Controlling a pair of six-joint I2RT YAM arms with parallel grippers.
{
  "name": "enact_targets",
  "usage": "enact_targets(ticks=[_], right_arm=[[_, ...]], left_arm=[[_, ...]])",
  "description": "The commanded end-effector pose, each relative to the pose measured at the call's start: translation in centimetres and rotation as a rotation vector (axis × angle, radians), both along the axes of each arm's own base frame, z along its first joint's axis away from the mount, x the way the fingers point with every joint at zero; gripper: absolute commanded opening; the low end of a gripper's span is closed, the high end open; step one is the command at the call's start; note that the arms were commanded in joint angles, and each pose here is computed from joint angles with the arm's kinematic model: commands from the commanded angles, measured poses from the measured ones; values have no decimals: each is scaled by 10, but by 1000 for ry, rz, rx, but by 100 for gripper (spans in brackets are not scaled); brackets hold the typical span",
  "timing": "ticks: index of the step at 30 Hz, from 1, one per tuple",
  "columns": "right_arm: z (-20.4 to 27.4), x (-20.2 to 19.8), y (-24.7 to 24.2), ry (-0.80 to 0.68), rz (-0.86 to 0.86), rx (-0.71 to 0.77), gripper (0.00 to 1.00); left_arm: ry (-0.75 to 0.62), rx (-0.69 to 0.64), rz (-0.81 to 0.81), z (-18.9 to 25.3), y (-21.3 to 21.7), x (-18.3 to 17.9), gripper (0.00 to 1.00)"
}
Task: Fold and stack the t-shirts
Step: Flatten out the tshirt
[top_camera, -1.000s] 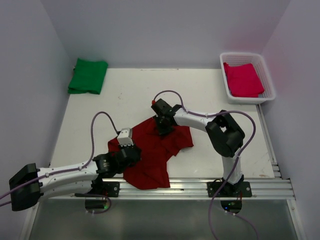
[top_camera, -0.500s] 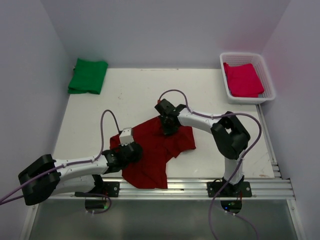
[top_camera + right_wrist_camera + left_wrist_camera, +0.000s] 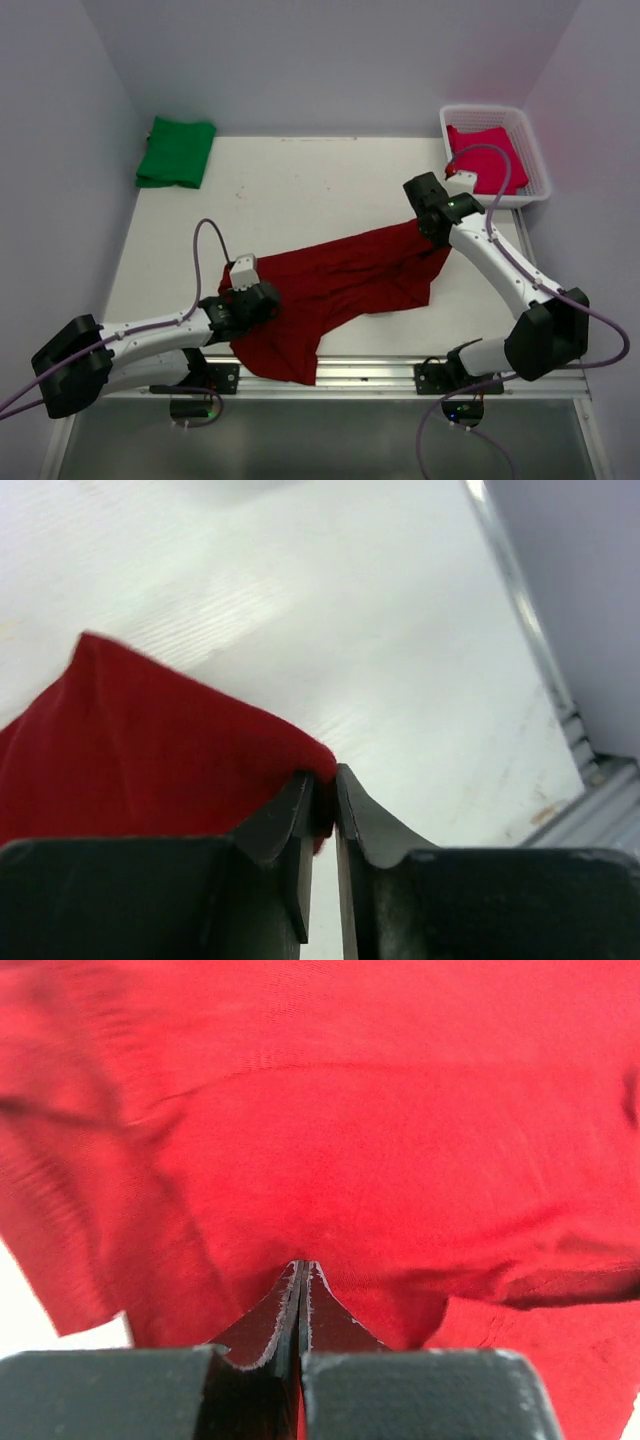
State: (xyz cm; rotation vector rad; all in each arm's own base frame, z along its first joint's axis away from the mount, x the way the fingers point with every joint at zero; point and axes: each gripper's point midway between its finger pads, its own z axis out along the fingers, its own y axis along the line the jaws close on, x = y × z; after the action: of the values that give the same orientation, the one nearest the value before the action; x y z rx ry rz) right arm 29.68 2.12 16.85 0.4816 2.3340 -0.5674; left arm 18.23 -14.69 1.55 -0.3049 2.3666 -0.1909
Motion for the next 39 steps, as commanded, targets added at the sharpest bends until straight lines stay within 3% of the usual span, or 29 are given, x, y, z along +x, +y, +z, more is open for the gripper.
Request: enact_targets(ticks=[1, 3, 4, 5, 7, 9, 11, 13, 20, 25, 30, 39], right_arm=[[31, -27, -57, -65, -185, -200, 20], [42, -28, -58, -89, -181, -193, 41], [46, -26, -56, -69, -139, -192, 42], [42, -15, -35, -75, -63, -70, 43], [40, -10, -18, -75, 46, 6, 56], [32, -1, 21, -65, 191, 188, 68], [27, 1, 61, -46, 357, 349, 72], [22, -1, 83, -22, 438, 435, 71], [-4, -40, 188, 76, 710, 835, 50], [-35, -77, 243, 199, 814, 895, 46], [-76, -104, 258, 312, 807, 870, 42], [-130, -108, 271, 391, 814, 798, 39]], left_arm=[[-15, 67, 39, 11, 16, 4, 0], [-32, 86, 40, 18, 20, 7, 0], [-47, 81, 44, 25, 19, 11, 0], [-54, 82, 44, 28, 20, 12, 0], [-74, 71, 45, 36, 19, 19, 0], [-84, 68, 43, 42, 17, 23, 0], [-87, 70, 41, 44, 16, 25, 0], [-94, 65, 37, 47, 13, 28, 0], [-118, 66, -11, 52, -2, 42, 0], [-143, 22, -55, 55, -19, 55, 0], [-161, -26, -94, 57, -29, 68, 0], [-149, -78, -111, 50, -31, 83, 0]])
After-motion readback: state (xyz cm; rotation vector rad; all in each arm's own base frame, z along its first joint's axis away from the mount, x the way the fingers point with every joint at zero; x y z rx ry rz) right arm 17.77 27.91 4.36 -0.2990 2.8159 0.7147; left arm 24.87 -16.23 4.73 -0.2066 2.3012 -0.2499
